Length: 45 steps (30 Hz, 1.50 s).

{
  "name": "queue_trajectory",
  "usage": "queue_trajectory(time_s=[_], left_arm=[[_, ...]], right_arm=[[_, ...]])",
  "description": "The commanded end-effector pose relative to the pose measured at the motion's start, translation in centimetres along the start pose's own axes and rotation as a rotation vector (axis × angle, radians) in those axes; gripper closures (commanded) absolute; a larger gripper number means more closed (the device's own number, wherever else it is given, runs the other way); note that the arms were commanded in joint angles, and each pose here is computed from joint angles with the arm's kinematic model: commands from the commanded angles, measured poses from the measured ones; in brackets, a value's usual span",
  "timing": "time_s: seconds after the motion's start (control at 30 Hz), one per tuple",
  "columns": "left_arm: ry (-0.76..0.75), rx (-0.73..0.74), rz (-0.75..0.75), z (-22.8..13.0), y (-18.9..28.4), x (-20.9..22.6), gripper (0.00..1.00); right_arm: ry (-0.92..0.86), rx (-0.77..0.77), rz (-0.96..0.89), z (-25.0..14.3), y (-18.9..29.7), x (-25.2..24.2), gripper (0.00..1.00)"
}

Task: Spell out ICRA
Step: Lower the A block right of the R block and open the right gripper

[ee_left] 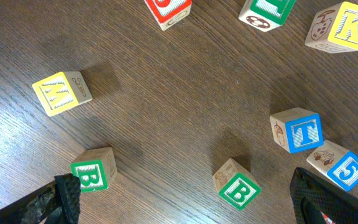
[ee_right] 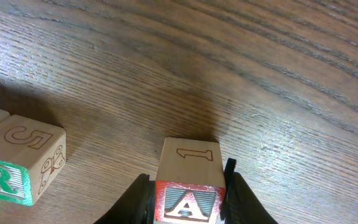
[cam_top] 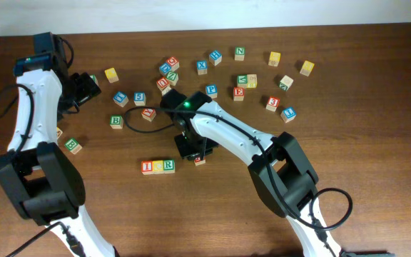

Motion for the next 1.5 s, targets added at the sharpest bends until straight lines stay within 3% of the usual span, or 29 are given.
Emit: queue_trajectory(time_s=[0.0, 0.23, 0.43, 0.63, 0.87, 1.0, 1.13, 1.47], left_arm=[[0.006, 0.0, -0.001, 0.3, -0.1, 0.2, 0.01], [0.006, 0.0, -0.001, 0.3, -0.1, 0.2, 0.01], [0.006, 0.0, -0.001, 0.3, -0.1, 0.2, 0.01], [0.006, 0.0, -0.001, 0.3, -0.1, 0.2, 0.01], [0.006, 0.0, -0.001, 0.3, -0.1, 0.2, 0.01], [0.006, 0.0, -0.001, 0.3, -0.1, 0.2, 0.01], [0.006, 0.0, -0.001, 0.3, -0.1, 0.2, 0.01], [0.006, 0.0, -0.001, 0.3, -0.1, 0.2, 0.01]], right_arm=[[-0.016, 0.046, 0.032, -0.5, -0.9, 0.5, 0.75], [-0.014, 0.062, 0.097, -0.6, -0.8, 1.3, 0.65], [-0.008, -0.015, 0.085, 0.8, -0.9, 1.3, 0.64], [-0.018, -0.135, -0.015, 2.8, -0.7, -0.1, 0.61], [-0.121, -0.091, -0.04, 3.4, -0.5, -3.9, 0.61], [-0.144, -0.008, -0.073, 2.1, -0.4, -5.3, 0.68], [-0.15, 0.077, -0.026, 0.7, -0.4, -4.8, 0.88], [-0.123, 0.175, 0.092, -1.2, -0.4, -1.8, 0.9]])
Point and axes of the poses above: each gripper's point midway between its finger pads, its own y axis back along the fingers, its own x axis along the line the jaws close on, z = x × y, the point moved 5 cm from there along y, back along the fingers, and after that the axes turned 6 degrees about -y, right-handed, at the moved point
